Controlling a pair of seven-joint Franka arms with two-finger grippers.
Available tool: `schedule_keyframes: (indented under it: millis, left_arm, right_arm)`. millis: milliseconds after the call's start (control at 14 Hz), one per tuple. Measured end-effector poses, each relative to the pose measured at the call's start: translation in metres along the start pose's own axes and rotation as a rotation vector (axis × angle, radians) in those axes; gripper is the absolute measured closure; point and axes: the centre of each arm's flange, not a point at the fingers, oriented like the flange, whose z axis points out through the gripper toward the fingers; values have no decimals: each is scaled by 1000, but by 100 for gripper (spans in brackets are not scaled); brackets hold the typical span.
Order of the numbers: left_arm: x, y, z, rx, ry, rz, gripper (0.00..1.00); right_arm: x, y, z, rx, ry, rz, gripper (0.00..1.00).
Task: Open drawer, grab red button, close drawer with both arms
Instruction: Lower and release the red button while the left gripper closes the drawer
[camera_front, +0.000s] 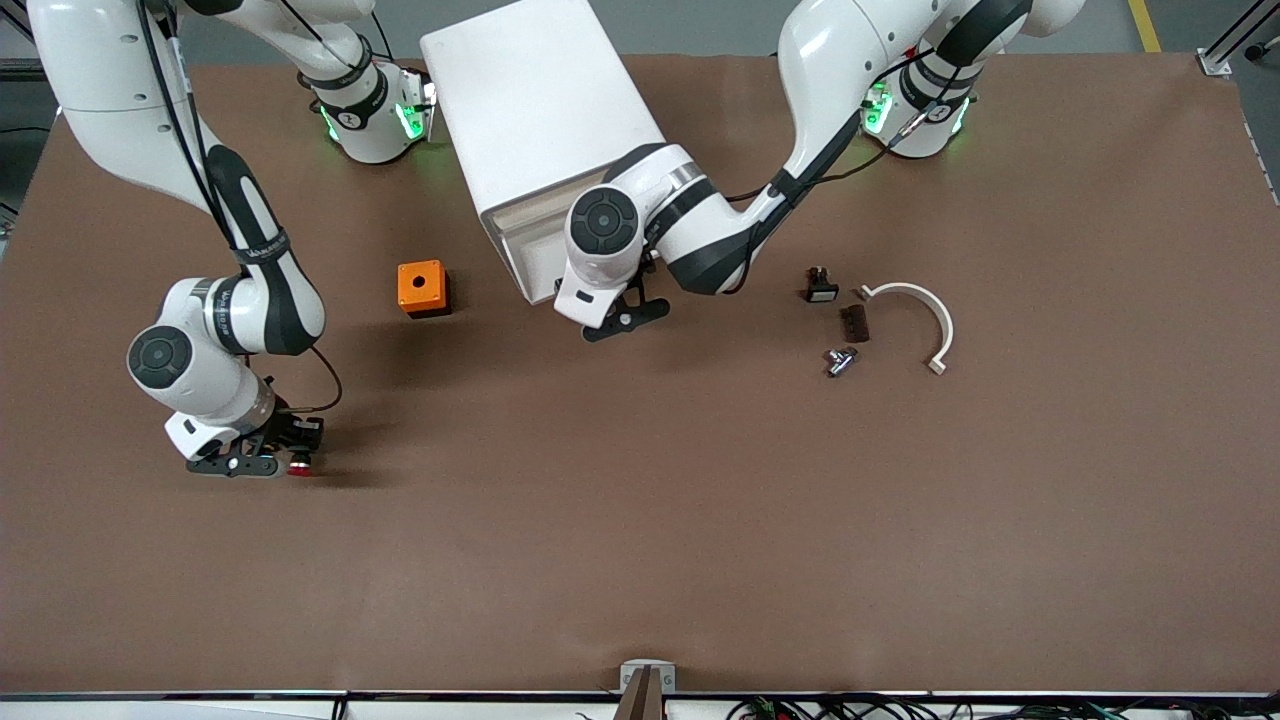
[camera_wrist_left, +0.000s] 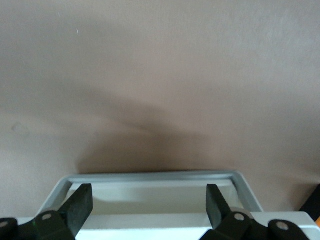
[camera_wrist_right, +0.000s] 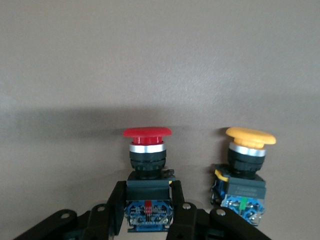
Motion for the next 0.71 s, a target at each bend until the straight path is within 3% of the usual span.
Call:
schedule_keyframes:
  millis: [142, 427, 569, 712]
  left_arm:
    - [-8, 0, 6, 3, -41, -12, 0]
    - [-15, -1, 13, -1, -115, -40, 0]
    - [-18, -2, 18, -2, -155, -57, 0]
    - [-20, -3, 22, 0, -187, -71, 0]
  right_arm:
    - [-1, -1, 1, 2, -4, 0, 54]
    - [2, -4, -2, 6, 8, -4, 15]
    - [10, -4, -18, 8, 42, -6, 0]
    - [18, -2, -47, 9, 72, -6, 0]
